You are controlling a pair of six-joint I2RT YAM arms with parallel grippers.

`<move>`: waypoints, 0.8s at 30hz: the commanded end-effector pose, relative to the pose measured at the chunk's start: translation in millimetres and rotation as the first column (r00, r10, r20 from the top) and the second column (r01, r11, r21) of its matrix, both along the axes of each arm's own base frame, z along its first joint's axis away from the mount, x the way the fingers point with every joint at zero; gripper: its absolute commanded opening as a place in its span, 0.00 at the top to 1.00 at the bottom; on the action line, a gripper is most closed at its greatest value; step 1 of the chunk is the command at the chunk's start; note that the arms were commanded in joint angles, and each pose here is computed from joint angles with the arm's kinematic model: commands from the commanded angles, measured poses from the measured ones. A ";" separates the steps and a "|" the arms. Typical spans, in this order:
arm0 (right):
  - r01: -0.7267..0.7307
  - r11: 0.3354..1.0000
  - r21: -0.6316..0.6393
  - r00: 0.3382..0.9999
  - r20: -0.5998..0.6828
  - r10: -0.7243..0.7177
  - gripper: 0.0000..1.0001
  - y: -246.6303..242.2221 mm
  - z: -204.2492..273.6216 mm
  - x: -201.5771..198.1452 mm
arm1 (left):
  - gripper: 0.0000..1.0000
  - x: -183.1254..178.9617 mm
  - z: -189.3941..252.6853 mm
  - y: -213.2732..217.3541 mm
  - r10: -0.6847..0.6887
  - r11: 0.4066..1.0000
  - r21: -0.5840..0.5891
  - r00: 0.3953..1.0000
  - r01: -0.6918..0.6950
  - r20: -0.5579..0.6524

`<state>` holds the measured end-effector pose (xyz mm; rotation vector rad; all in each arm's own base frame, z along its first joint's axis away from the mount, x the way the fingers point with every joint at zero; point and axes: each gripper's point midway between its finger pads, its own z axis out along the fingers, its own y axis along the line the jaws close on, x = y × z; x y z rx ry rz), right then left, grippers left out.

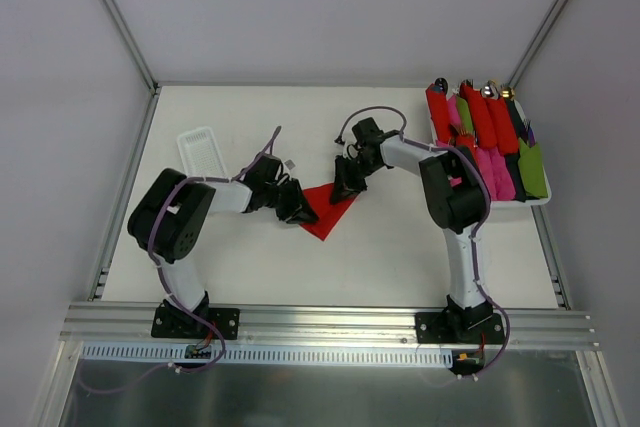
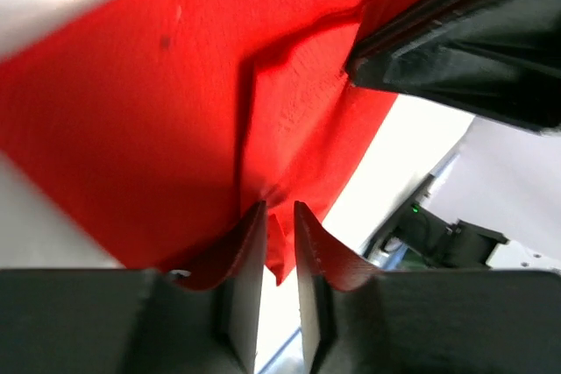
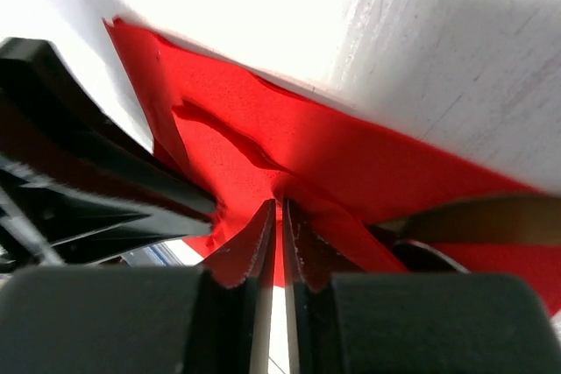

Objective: Place the utensils on the paper napkin and roll it up

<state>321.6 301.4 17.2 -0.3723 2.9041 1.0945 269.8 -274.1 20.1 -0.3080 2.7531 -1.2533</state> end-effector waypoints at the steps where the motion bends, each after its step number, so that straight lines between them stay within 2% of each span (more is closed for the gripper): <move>1: -0.018 0.996 -0.088 1.000 0.004 0.019 0.90 -10.1 -14.7 1.5 | 0.78 3.8 17.5 8.5 0.010 1.000 0.022 0.992 -0.013 0.123; 8: -0.023 0.995 -0.096 1.000 0.001 0.023 0.91 -9.0 -14.6 1.5 | 0.75 6.4 70.0 -8.2 0.022 0.988 -0.154 0.975 0.013 0.221; 12: -0.023 0.995 -0.096 1.000 0.002 0.023 0.91 -8.3 -13.1 2.8 | 0.75 2.9 78.5 -15.8 0.021 0.978 -0.209 0.979 0.023 0.204; 18: -0.042 0.994 -0.098 0.999 0.008 0.043 0.91 -8.9 -14.2 3.4 | 0.76 -0.6 59.2 -17.7 0.033 0.980 -0.199 0.990 -0.006 0.137; 24: -0.049 0.994 -0.099 0.999 0.007 0.050 0.92 -8.2 -14.9 3.2 | 0.80 -10.1 23.9 -13.8 0.029 0.991 -0.129 0.998 -0.022 0.053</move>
